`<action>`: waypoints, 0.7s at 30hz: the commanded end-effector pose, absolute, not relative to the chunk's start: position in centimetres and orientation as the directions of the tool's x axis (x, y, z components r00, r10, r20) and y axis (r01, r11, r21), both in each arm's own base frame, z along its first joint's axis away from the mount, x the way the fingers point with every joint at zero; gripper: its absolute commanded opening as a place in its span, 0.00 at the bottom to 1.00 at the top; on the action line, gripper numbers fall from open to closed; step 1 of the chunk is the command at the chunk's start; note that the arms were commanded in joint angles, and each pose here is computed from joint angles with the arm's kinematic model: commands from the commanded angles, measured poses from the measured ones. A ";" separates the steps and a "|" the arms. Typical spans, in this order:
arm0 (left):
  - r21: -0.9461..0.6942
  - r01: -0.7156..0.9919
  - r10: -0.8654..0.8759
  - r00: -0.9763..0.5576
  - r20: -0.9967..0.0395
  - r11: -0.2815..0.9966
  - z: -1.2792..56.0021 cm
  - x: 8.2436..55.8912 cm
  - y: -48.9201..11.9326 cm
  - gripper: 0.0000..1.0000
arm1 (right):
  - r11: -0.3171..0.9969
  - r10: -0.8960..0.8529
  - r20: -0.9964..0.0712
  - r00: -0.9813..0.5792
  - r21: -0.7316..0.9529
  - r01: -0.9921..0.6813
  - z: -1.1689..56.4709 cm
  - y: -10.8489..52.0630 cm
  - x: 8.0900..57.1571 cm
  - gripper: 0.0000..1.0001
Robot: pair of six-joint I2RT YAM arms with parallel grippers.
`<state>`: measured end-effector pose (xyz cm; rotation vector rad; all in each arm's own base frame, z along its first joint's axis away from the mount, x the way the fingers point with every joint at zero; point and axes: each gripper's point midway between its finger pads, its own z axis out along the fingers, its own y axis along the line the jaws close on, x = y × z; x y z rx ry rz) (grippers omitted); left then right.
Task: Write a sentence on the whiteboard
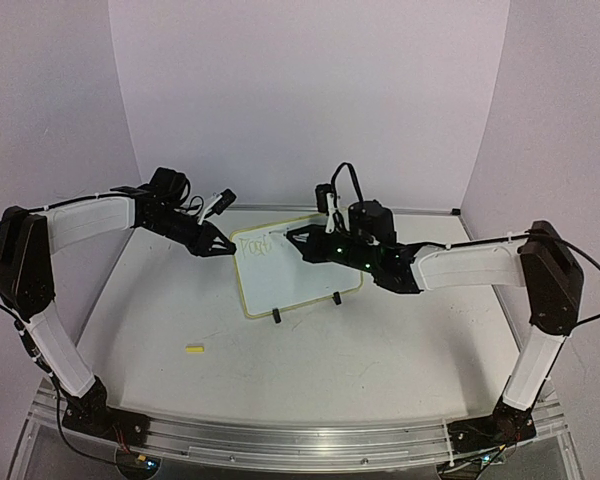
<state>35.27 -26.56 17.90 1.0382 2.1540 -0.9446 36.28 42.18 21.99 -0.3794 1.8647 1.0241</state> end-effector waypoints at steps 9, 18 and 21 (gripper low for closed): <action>-0.326 0.825 0.470 -0.539 -0.699 0.463 17.2 34.8 -26.7 0.00 | 0.638 0.167 -0.853 -0.495 0.476 -0.606 21.6 42.6 37.6 0.00; -0.327 0.824 0.470 -0.541 -0.697 0.463 17.1 34.8 -26.7 0.00 | 0.587 0.176 -0.877 -0.446 0.457 -0.668 23.7 41.8 35.7 0.00; -0.326 0.825 0.470 -0.539 -0.699 0.463 17.1 34.9 -26.7 0.00 | 0.591 0.176 -0.878 -0.445 0.456 -0.666 23.6 41.4 35.5 0.00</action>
